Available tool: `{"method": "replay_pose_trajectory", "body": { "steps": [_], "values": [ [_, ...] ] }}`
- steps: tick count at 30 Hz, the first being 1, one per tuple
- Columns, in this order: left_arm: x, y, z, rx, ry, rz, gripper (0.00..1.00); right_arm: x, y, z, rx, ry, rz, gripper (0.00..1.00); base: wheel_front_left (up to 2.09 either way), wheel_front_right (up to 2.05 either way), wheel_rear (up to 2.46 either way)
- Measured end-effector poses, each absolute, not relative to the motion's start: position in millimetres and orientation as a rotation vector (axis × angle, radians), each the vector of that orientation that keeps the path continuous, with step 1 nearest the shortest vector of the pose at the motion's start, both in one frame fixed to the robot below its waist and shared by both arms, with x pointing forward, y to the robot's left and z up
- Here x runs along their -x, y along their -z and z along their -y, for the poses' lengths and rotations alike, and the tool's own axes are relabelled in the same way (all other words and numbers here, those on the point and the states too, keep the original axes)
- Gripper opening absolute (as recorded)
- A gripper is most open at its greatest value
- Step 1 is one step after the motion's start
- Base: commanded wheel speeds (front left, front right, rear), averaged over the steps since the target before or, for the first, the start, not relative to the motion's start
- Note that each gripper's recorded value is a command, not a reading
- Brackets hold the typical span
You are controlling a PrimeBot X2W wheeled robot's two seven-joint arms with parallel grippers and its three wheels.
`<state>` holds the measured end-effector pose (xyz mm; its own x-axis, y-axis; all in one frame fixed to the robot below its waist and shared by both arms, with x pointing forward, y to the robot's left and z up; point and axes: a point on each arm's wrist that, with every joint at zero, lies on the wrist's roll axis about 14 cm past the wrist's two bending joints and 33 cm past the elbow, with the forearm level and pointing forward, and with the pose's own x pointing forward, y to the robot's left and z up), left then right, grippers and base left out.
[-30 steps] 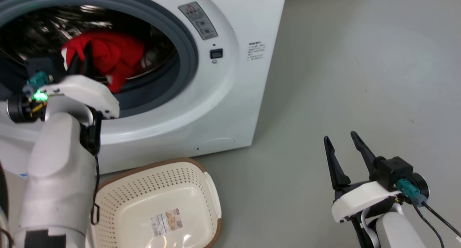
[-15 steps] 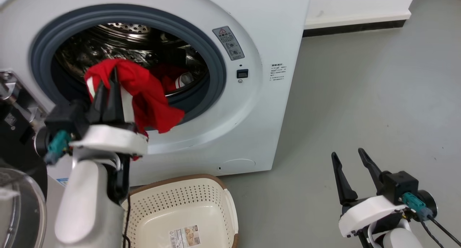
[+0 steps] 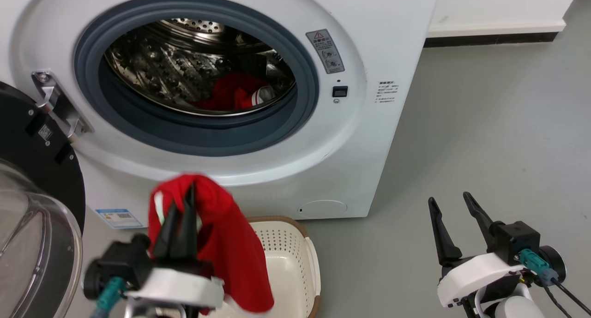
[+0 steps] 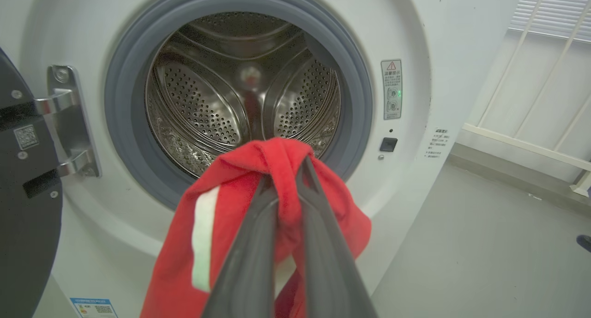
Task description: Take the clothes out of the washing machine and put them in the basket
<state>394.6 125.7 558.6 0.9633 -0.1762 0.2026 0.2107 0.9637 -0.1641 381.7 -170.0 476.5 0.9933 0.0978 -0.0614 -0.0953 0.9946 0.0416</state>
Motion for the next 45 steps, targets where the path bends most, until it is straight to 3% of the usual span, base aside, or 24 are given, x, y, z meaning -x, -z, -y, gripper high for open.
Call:
{"method": "replay_pose_trajectory", "body": {
  "steps": [9,15,31,45],
  "values": [
    [-370,-436,-130,0.242,0.128,-0.174,0.0,-396,-463,153,-0.043,-0.147,-0.099,1.0,0.0,0.0,0.0],
    [-389,-365,-126,0.245,0.125,-0.369,0.0,-421,-446,146,-0.043,-0.169,-0.133,1.0,0.0,0.0,0.0],
    [-425,-243,-129,0.198,0.083,-0.733,0.0,-463,-389,142,-0.043,-0.187,-0.226,1.0,0.0,0.0,0.0],
    [-391,-148,-132,0.165,0.046,-1.031,0.0,-460,-327,161,-0.042,-0.144,-0.353,1.0,0.0,0.0,0.0]
  ]
}}
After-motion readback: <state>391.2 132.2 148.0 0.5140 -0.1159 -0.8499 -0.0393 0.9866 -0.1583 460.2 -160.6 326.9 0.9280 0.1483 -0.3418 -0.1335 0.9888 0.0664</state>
